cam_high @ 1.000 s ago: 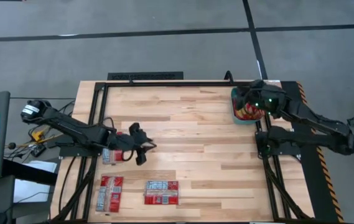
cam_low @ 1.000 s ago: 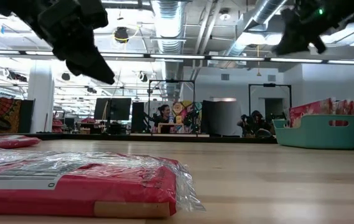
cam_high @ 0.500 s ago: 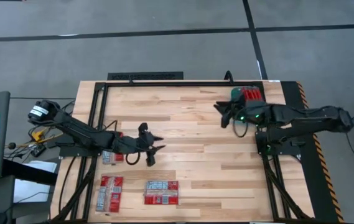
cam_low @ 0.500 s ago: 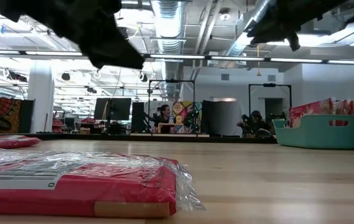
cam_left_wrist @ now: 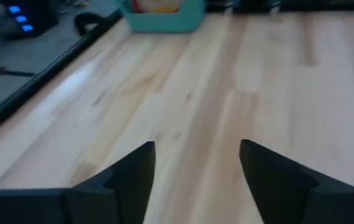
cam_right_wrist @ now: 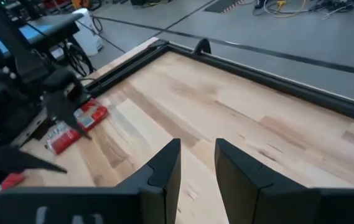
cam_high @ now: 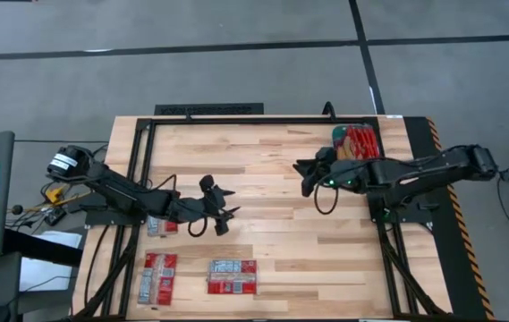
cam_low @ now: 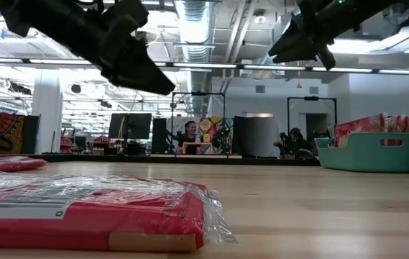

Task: Sort popcorn bags into baskets
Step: Put the popcorn bag into the green bin

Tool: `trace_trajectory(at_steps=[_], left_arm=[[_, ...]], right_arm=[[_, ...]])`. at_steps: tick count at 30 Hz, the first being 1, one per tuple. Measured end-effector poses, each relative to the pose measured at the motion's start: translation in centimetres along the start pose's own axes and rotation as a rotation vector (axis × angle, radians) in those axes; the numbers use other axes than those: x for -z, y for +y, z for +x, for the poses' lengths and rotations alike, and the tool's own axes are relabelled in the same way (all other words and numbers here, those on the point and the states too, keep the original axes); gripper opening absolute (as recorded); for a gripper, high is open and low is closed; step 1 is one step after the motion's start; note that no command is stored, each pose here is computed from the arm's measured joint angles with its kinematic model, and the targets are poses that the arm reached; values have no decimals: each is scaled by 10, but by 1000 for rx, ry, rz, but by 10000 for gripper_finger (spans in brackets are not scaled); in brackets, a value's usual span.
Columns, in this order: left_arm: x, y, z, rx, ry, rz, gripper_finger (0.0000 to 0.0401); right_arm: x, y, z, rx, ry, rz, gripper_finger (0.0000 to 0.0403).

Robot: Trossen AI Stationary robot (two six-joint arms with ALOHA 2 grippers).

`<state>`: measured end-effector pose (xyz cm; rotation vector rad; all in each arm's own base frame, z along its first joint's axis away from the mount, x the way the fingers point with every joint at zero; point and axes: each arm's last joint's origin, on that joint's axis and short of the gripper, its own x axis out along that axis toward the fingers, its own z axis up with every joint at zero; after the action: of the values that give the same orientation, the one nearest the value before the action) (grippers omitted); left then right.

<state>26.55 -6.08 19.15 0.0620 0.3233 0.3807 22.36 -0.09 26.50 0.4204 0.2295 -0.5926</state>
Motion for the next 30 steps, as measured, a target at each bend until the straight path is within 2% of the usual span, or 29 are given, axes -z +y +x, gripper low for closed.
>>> trace_trajectory(at_steps=[5,9,12,16,20,22,28,30], left_arm=[[-2,6,2,-52,-9,18,271],[-2,17,9,-97,2,-24,283],[4,25,13,-133,61,-32,282],[21,27,9,-165,211,-52,274],[38,21,-4,-195,340,-53,265],[46,18,-11,-168,418,-72,261],[65,1,-35,45,710,-97,252],[65,-3,-45,48,811,-118,248]], right_arm=[[8,3,6,-16,53,22,123],[21,9,15,-57,135,36,125],[33,20,19,-91,152,-68,125],[45,35,21,-137,123,-203,122],[54,40,22,-93,102,-266,122],[58,40,24,-70,106,-284,124],[71,38,36,-28,143,-320,129],[74,37,40,-14,156,-330,130]])
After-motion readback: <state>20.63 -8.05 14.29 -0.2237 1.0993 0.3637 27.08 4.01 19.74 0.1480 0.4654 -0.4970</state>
